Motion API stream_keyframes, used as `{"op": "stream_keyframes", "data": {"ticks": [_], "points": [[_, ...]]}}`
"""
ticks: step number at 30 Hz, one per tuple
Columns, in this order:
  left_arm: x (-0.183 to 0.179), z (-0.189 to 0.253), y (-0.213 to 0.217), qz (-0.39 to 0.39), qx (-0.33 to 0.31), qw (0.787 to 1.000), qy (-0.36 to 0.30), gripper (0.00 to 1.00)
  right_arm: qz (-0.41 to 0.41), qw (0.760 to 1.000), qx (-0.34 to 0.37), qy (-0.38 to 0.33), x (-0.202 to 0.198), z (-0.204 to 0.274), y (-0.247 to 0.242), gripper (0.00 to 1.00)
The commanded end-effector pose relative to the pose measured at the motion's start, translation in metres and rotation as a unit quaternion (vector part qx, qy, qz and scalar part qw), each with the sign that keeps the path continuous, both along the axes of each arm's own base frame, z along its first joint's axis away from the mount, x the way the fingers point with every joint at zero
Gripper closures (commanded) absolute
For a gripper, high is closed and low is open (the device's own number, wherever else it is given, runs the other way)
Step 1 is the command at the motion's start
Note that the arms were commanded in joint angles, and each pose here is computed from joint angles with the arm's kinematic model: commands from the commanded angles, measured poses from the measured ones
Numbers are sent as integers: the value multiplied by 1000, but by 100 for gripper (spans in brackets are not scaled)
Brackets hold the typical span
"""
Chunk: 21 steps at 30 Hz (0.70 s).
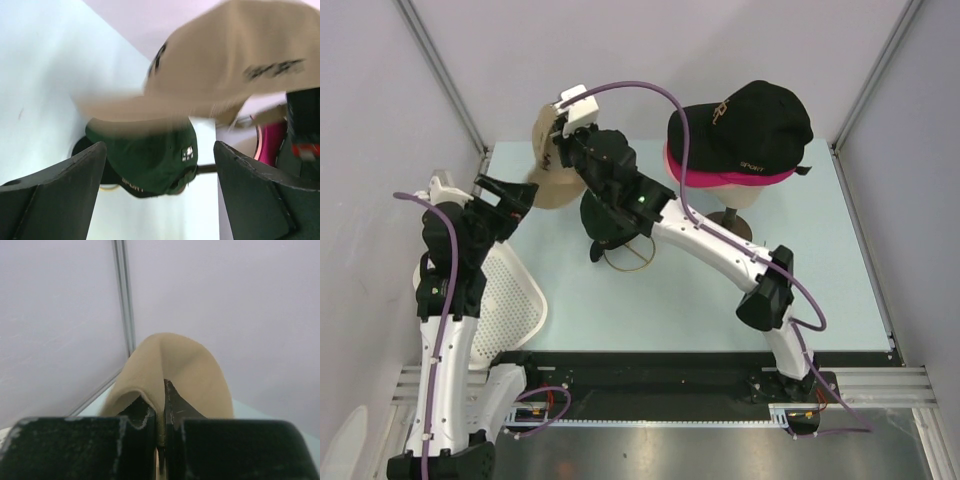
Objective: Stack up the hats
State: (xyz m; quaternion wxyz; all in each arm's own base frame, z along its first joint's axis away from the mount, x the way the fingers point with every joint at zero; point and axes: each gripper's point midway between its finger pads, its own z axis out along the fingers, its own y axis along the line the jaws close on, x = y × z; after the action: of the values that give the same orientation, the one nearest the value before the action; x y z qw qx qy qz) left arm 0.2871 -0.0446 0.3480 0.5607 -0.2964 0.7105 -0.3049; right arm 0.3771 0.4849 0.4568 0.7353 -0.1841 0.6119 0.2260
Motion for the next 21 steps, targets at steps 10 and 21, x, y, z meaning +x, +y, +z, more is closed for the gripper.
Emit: {"op": "stream_keyframes", "data": {"ticks": [10, 21], "points": [[3, 25, -35, -91, -63, 994, -15, 7, -40, 996, 37, -76, 34, 35, -6, 100], [6, 48, -38, -135, 129, 978, -96, 16, -29, 996, 46, -70, 32, 33, 5, 100]]}}
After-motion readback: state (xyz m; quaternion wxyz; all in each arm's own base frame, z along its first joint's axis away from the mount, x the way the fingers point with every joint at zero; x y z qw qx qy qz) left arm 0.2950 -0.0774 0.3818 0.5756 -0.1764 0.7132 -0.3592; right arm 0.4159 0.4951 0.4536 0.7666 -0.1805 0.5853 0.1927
